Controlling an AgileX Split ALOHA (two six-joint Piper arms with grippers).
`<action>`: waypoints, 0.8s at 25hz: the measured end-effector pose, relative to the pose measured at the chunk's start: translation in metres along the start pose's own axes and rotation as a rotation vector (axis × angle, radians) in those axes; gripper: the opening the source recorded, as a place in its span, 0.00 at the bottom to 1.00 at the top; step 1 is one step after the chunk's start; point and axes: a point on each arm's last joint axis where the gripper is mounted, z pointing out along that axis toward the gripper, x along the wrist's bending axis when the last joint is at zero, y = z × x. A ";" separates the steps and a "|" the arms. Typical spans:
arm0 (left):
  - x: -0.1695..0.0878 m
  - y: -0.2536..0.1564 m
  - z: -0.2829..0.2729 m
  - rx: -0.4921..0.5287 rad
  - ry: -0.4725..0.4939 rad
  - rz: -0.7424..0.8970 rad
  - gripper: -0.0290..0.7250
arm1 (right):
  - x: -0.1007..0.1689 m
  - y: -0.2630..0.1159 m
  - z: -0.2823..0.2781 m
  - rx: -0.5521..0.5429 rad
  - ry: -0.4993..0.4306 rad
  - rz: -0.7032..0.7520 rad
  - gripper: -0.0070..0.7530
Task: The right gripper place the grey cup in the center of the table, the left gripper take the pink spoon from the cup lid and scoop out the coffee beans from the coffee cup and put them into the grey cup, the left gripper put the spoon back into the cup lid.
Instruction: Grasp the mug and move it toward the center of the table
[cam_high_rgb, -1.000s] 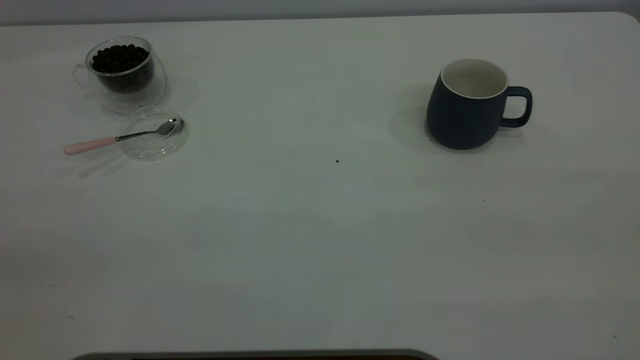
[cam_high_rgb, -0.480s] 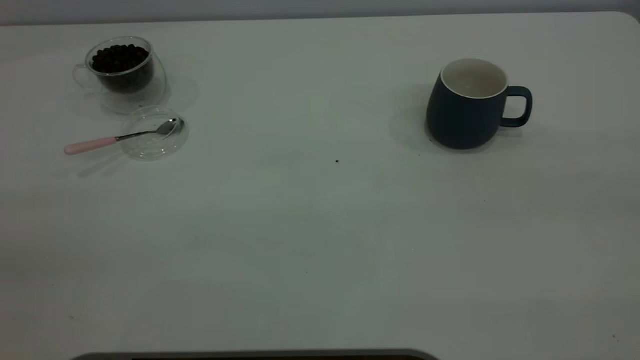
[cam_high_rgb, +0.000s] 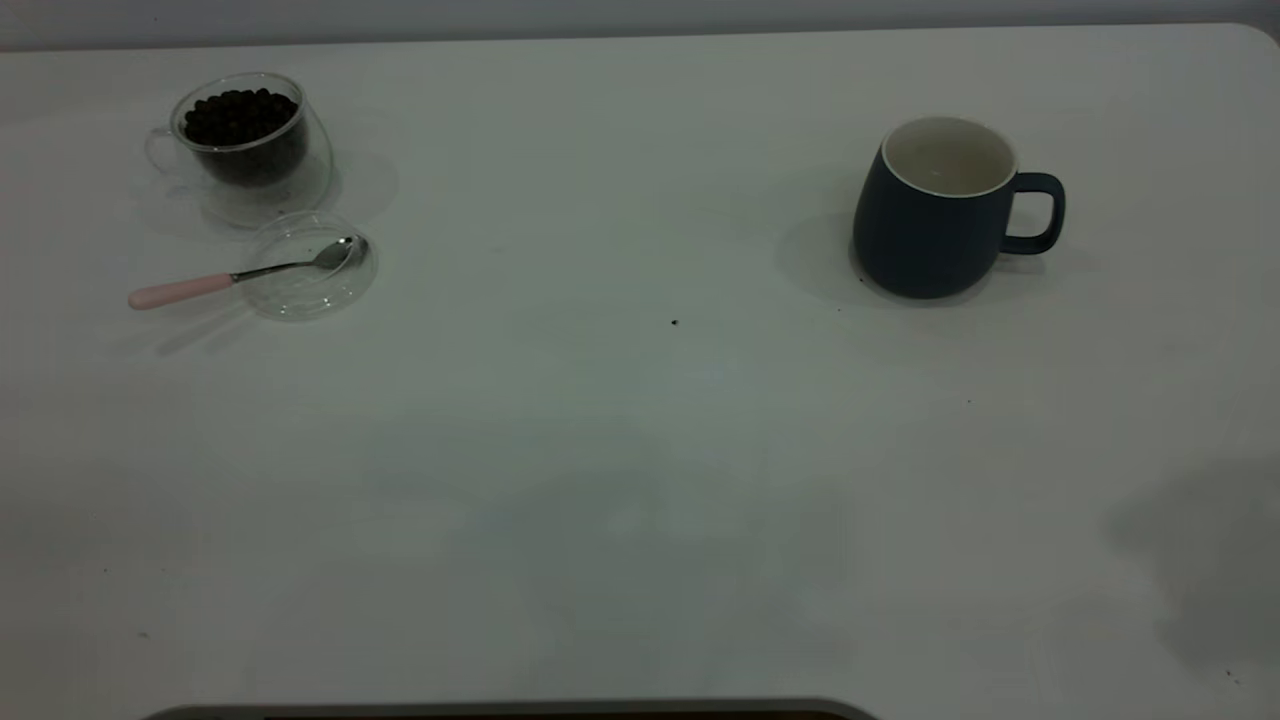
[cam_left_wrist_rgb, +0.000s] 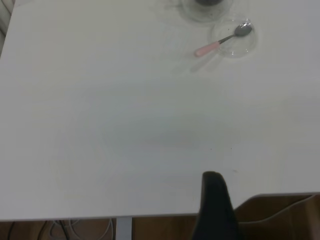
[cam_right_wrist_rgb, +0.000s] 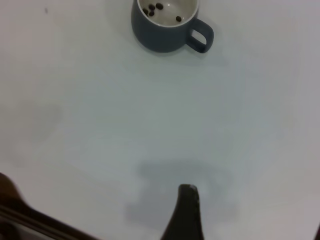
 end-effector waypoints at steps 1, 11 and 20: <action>0.000 0.000 0.000 0.000 0.000 0.000 0.82 | -0.004 0.005 0.011 0.014 0.004 -0.046 1.00; 0.000 0.000 0.000 0.000 0.000 0.000 0.82 | -0.030 0.046 0.137 0.165 0.147 -0.330 1.00; 0.000 0.000 0.000 0.001 0.000 0.000 0.82 | -0.029 0.061 0.252 0.251 0.231 -0.520 0.97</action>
